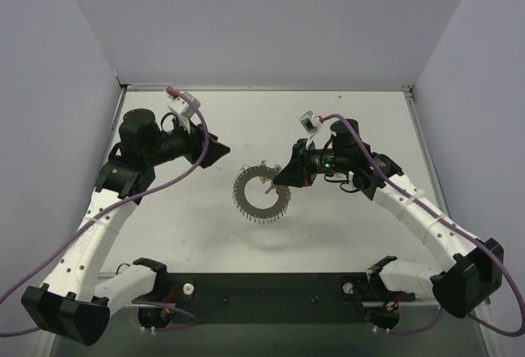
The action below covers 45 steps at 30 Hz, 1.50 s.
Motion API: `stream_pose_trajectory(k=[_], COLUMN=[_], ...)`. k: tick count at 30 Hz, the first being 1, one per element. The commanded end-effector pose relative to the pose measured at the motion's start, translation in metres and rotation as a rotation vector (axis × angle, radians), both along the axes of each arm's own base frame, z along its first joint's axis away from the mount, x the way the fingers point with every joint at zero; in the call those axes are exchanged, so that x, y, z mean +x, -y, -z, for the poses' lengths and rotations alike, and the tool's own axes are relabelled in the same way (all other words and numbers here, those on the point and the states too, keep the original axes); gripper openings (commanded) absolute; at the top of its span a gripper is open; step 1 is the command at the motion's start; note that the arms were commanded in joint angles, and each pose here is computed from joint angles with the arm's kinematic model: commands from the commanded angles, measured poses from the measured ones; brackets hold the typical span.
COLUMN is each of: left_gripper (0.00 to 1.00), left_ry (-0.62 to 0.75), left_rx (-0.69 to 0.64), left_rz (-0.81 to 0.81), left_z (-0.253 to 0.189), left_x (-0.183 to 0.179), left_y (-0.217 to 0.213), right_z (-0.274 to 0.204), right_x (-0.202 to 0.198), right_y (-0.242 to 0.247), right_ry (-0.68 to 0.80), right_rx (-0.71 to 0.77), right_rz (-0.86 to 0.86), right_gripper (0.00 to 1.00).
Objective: Put the keys on the keyring
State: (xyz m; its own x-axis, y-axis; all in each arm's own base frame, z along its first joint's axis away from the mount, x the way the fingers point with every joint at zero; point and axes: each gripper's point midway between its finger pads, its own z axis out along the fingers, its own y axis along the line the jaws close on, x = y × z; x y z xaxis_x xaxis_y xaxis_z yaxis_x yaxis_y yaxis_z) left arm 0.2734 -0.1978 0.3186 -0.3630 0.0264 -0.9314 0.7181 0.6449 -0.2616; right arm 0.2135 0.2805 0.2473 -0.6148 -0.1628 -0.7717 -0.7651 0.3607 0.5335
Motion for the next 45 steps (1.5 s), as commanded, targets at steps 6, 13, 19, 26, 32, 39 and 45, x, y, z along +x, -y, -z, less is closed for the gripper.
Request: stream_pose_trajectory(k=[6,13,19,26,32,39,45], left_gripper=[0.64,0.61,0.56,0.55,0.50,0.44,0.45], left_ry=[-0.189,-0.257,-0.312,-0.349,-0.319,-0.295,-0.281], left_rx=[-0.275,-0.282,-0.228,-0.137,-0.135,-0.135,-0.137], left_rz=[0.450,0.515,0.498,0.471,0.487,0.476,0.471], left_z=[-0.016,0.000,0.020,0.042,0.038,0.031,0.028], left_x=[-0.055,-0.063,-0.060,-0.059,-0.059,-0.055,-0.055], left_y=[0.026,0.028,0.027,0.034,0.041,0.043,0.042], right_z=[-0.033,-0.037,-0.040,-0.039,-0.037,-0.034,-0.032], right_x=[-0.014,-0.019,-0.019,-0.018,-0.016,-0.016,-0.017], right_y=[-0.001,-0.002,-0.002,-0.003,-0.003,-0.004,-0.004], right_ry=[0.156,0.166,0.176,0.169,0.163,0.150,0.145], right_rx=[0.093,0.109,0.112,0.111,0.108,0.105,0.102], right_rz=[-0.110,-0.145,-0.142,-0.141,-0.138,-0.140,-0.141], right_gripper=[0.00,0.00,0.00,0.00,0.00,0.00,0.00])
